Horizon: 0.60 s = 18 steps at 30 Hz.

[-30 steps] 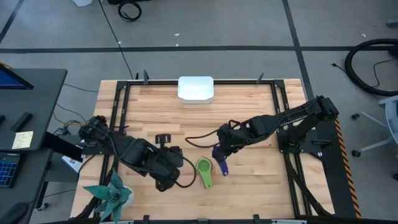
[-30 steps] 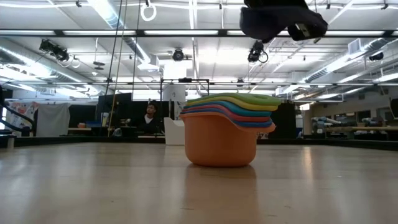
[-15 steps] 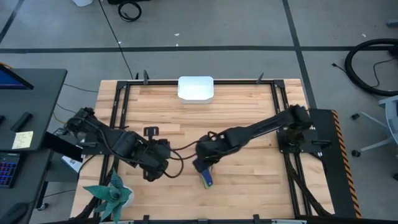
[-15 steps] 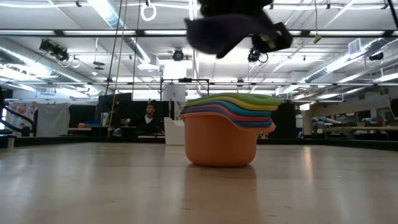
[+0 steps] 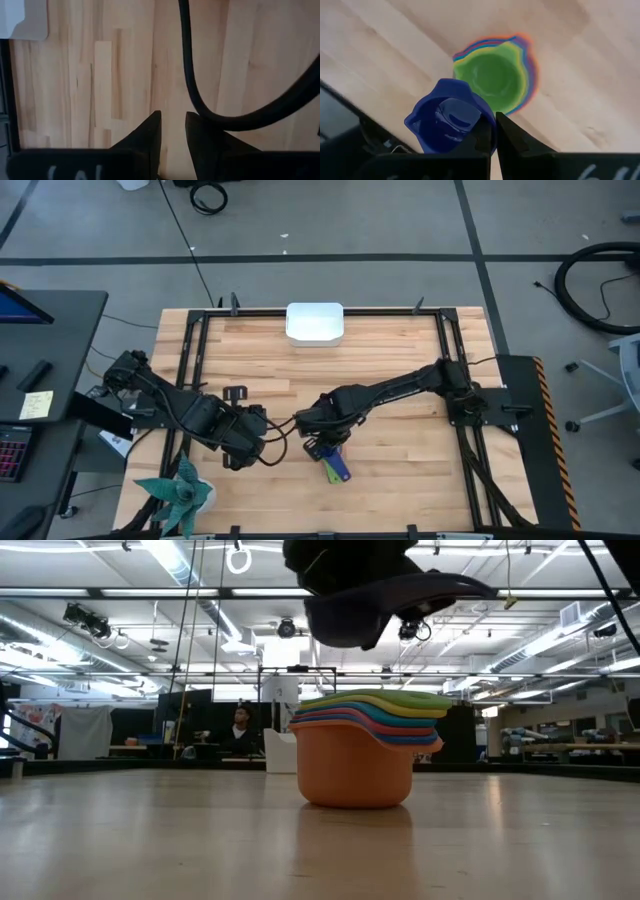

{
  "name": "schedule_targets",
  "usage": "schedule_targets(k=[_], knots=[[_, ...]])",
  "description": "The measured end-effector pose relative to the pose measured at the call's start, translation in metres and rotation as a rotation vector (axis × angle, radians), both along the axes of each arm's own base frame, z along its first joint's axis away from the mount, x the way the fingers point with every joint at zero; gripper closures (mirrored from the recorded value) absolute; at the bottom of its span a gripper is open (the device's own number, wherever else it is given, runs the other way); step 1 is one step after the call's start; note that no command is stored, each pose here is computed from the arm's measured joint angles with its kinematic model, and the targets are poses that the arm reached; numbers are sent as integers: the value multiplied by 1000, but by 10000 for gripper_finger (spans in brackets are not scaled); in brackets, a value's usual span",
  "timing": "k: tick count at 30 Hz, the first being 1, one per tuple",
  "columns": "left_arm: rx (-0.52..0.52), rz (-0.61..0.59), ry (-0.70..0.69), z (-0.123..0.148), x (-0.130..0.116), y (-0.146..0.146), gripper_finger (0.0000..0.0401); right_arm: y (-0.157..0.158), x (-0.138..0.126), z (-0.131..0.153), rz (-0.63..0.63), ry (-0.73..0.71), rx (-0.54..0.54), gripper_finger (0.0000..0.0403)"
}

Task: Nest measuring cups in basket
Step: Stack the dark blue measuring cup on top of the green measuring cup

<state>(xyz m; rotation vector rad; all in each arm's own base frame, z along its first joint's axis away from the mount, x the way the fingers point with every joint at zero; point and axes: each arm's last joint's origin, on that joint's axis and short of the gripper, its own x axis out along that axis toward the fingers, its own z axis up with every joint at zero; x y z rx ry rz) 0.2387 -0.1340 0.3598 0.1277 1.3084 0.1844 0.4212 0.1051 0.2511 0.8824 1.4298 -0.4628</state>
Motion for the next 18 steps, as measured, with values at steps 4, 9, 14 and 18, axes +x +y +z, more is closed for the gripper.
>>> schedule_targets(k=[4,9,14,18], knots=[[-1,-4,4,0,0,0,307,0,3,-11,2,38,34,390],[9,-31,4,0,0,0,307,-4,4,-12,-9,36,6,390],[11,-33,2,0,0,0,307,-9,5,-12,1,30,1,390],[11,-33,2,0,0,0,307,-13,5,-13,-5,32,5,390]])
